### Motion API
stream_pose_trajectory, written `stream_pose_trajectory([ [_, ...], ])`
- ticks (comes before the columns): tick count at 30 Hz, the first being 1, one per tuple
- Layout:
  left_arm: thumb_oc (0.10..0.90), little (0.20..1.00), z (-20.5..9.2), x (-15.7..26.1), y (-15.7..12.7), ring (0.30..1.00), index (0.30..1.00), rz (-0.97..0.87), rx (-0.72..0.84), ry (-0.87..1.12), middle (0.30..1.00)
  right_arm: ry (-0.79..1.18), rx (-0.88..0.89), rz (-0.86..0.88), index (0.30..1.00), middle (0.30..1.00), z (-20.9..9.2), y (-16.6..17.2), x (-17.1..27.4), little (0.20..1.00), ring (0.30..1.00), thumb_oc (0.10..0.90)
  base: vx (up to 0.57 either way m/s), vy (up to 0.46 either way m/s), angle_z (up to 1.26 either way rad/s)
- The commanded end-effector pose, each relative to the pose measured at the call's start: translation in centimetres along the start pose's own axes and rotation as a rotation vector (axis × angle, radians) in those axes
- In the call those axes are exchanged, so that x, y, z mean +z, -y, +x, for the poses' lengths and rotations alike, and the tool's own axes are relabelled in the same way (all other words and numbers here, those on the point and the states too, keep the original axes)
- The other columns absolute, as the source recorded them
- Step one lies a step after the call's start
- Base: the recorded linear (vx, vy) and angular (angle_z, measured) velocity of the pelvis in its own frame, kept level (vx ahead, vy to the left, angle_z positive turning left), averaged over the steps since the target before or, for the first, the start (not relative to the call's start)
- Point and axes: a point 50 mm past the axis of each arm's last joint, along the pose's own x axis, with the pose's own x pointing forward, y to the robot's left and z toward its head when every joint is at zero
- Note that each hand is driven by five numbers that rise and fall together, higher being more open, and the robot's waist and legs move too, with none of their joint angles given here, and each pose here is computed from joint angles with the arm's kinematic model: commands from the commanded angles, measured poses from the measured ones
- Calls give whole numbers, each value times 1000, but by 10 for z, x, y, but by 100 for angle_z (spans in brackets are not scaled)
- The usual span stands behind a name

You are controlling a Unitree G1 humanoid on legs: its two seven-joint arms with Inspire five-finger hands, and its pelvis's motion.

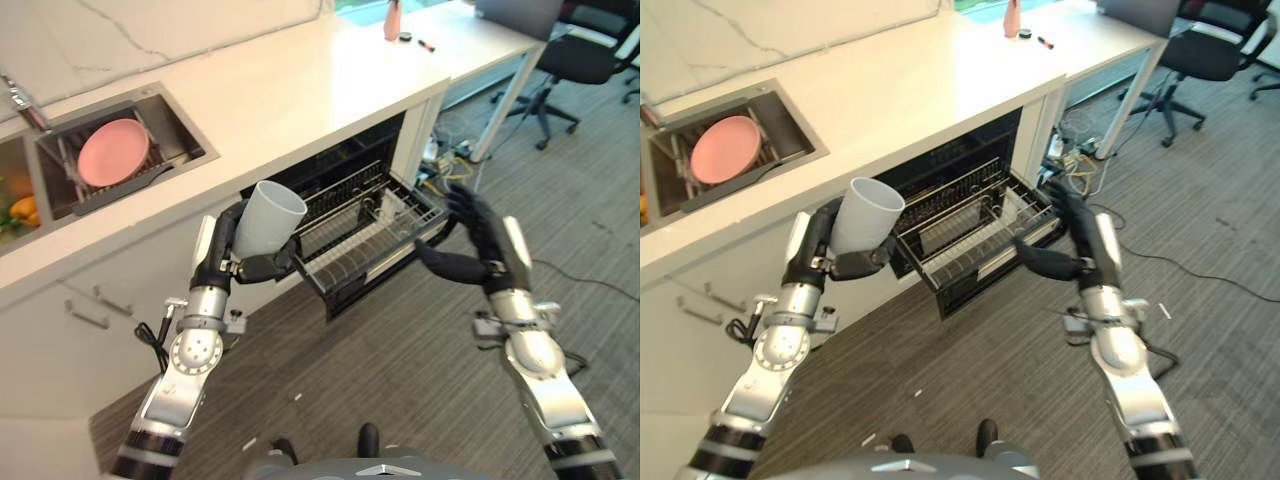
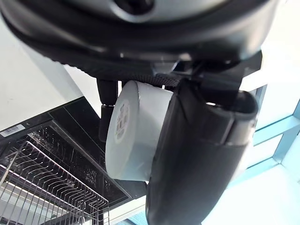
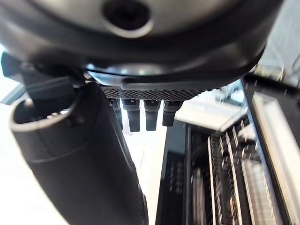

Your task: Place the dishes in the dishwasher.

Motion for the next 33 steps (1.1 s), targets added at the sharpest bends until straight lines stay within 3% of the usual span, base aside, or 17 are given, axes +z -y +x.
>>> stream_pose_trajectory([
  [1, 400, 300, 31, 64, -10, 300, 300, -44, 107, 361, 300, 286, -34, 114, 900, 900, 19, 10, 50, 900, 900, 800, 75, 33, -32],
  [4, 400, 300, 45, 79, -9, 300, 300, 82, 132, 453, 300, 325, -9, 284, 900, 900, 22, -4, 56, 900, 900, 800, 78, 75, -7],
  [8, 400, 300, 50, 88, -9, 300, 300, 102, 145, 496, 300, 360, -15, 373, 900, 900, 23, -9, 63, 900, 900, 800, 37, 50, -11],
  [13, 400, 300, 52, 98, 1, 300, 300, 81, 124, 540, 300, 399, 115, 579, 900, 900, 32, -38, 78, 900, 900, 800, 14, 33, 4],
  [28, 400, 300, 41, 107, 32, 300, 300, 56, -15, 592, 300, 367, 197, 797, 900, 900, 32, -67, 81, 900, 900, 800, 8, 8, -5],
  [33, 400, 300, 39, 104, 36, 300, 300, 47, -22, 576, 300, 330, 190, 774, 900, 900, 30, -77, 77, 900, 900, 800, 0, 0, 0],
])
